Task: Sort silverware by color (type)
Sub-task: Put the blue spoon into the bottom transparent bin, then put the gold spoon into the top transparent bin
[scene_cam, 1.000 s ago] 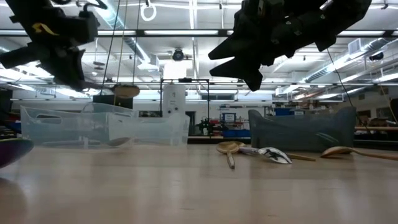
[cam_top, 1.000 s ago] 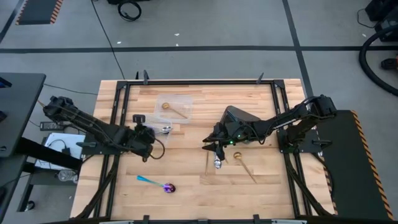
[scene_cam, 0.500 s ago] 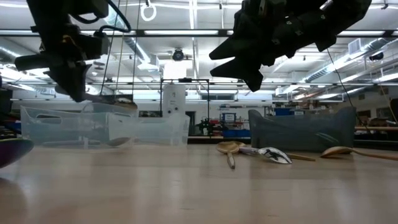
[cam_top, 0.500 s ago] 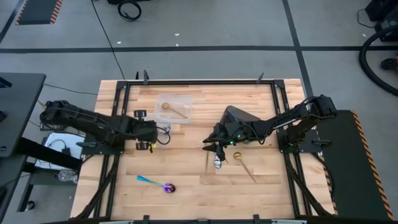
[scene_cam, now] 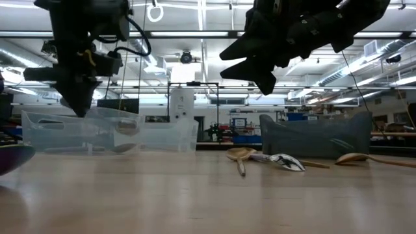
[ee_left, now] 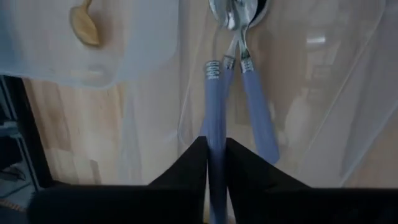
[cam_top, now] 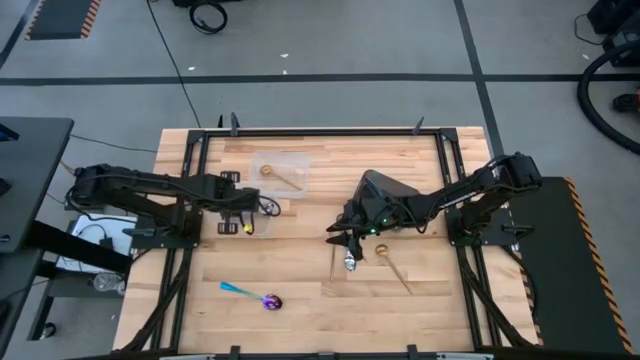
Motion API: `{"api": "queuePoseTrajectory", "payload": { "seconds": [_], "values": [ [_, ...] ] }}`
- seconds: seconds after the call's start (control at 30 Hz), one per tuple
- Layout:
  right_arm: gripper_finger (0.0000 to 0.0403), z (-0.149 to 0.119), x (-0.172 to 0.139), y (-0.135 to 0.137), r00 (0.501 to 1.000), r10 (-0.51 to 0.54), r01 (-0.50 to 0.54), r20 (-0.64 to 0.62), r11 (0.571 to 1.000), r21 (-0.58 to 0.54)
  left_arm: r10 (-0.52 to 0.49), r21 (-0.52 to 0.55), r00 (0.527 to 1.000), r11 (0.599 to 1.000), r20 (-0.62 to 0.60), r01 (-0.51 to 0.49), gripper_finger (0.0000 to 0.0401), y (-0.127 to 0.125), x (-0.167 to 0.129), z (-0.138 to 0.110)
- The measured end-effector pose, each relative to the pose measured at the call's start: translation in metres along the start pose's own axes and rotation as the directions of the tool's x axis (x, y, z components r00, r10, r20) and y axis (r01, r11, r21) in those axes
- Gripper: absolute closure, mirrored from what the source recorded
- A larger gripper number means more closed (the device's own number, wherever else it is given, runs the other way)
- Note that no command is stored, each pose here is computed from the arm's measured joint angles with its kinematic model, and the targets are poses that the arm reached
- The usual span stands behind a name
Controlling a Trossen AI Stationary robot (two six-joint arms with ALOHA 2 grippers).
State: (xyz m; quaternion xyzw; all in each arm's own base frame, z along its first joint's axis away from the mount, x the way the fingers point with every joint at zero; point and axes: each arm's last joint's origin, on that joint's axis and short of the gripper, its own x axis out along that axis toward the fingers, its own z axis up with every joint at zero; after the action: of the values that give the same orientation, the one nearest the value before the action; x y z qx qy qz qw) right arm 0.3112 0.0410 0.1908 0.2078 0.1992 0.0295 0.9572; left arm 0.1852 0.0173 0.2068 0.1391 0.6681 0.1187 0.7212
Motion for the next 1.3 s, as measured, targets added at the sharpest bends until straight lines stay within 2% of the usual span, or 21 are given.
{"api": "queuePoseTrajectory", "payload": {
  "seconds": [0.17, 0.33, 0.53, 0.67, 0.8, 1.07, 1.2, 1.3],
  "values": [
    [0.0213, 0.0, 0.0, 0.003, 1.0, 0.009, -0.009, 0.003, 1.0, -0.006, -0.002, 0.053, 0.999, 0.999, -0.049, 0.005, 0.0282, 0.001, 0.01, 0.004],
    [0.0213, -0.001, 0.0, 0.002, 1.0, 0.003, -0.003, -0.009, 1.0, -0.002, -0.006, 0.055, 0.997, 0.998, -0.072, 0.01, 0.0245, 0.0, 0.015, 0.007],
    [0.0213, -0.004, 0.0, 0.001, 0.999, -0.011, 0.012, -0.036, 1.0, 0.026, -0.003, 0.023, 0.999, 1.0, -0.044, 0.004, 0.0211, 0.003, 0.007, 0.012],
    [0.0213, -0.008, 0.0, 0.0, 0.997, -0.053, 0.055, -0.056, 0.998, 0.044, 0.001, 0.008, 1.0, 1.0, 0.001, -0.001, 0.0209, 0.009, -0.008, 0.021],
    [0.0214, -0.015, -0.001, 0.0, 0.985, -0.152, 0.156, -0.082, 0.987, 0.046, 0.008, -0.016, 0.998, 1.0, 0.068, -0.006, 0.0215, 0.013, -0.024, 0.031],
    [0.0214, -0.027, -0.004, 0.001, 0.95, -0.285, 0.292, -0.129, 0.956, 0.037, 0.007, -0.206, 0.988, 0.978, 0.153, 0.025, 0.0218, 0.013, -0.029, 0.054],
    [0.0217, -0.033, -0.005, 0.004, 0.941, -0.298, 0.309, -0.163, 0.95, 0.047, 0.003, -0.214, 0.988, 0.976, 0.156, 0.031, 0.0218, 0.009, -0.024, 0.069],
    [0.0223, -0.038, -0.006, 0.006, 0.933, -0.302, 0.318, -0.195, 0.946, 0.056, -0.001, -0.174, 0.987, 0.984, 0.16, 0.029, 0.0218, 0.004, -0.021, 0.081]
  ]
}}
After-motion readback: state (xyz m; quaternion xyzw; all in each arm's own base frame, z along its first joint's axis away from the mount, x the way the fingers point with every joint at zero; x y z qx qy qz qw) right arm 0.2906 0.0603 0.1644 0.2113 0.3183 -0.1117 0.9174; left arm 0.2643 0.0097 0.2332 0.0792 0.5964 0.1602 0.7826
